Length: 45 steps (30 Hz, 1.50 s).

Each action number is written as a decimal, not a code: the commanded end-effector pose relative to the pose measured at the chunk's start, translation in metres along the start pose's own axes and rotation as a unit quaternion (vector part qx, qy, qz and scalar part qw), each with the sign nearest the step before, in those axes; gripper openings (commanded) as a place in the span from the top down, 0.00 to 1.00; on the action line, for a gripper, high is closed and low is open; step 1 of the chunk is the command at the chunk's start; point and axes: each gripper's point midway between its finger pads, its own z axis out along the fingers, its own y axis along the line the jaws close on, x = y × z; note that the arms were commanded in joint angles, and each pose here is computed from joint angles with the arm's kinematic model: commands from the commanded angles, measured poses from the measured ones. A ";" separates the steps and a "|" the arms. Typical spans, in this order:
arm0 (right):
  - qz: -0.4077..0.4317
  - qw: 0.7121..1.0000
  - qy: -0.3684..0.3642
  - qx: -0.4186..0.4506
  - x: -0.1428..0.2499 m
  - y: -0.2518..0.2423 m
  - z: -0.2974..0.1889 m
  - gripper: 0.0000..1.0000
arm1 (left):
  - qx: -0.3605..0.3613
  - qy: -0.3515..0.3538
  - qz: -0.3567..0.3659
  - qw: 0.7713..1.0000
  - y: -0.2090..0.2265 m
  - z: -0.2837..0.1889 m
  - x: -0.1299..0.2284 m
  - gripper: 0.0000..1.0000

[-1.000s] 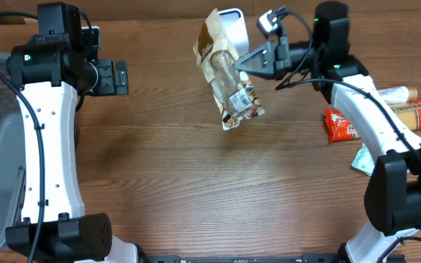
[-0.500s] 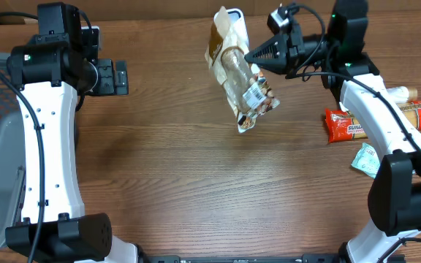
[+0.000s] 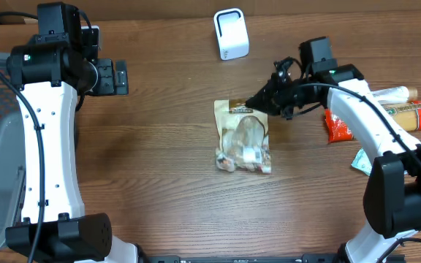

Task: Scan the item barcode

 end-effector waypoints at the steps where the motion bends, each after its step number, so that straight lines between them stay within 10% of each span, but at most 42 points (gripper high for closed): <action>1: -0.079 0.989 -0.066 0.110 -0.016 -0.026 -0.010 0.96 | -0.003 -0.008 0.009 1.000 0.002 -0.003 -0.005 0.00; 4: -0.104 0.978 -0.076 0.165 -0.019 -0.044 -0.014 0.90 | -0.003 -0.008 0.008 1.000 0.002 -0.002 -0.005 0.00; 8: -0.140 0.963 -0.083 0.214 -0.024 -0.059 -0.021 0.32 | -0.003 -0.008 0.008 1.000 0.002 -0.002 -0.005 0.00; 15: -0.206 0.938 -0.069 0.270 -0.026 -0.062 -0.027 0.06 | -0.003 -0.008 0.009 1.000 0.002 -0.002 -0.005 0.01; 45: -0.292 0.918 0.015 0.268 -0.052 -0.106 0.068 0.14 | -0.004 -0.008 0.008 1.000 0.002 -0.002 -0.005 0.01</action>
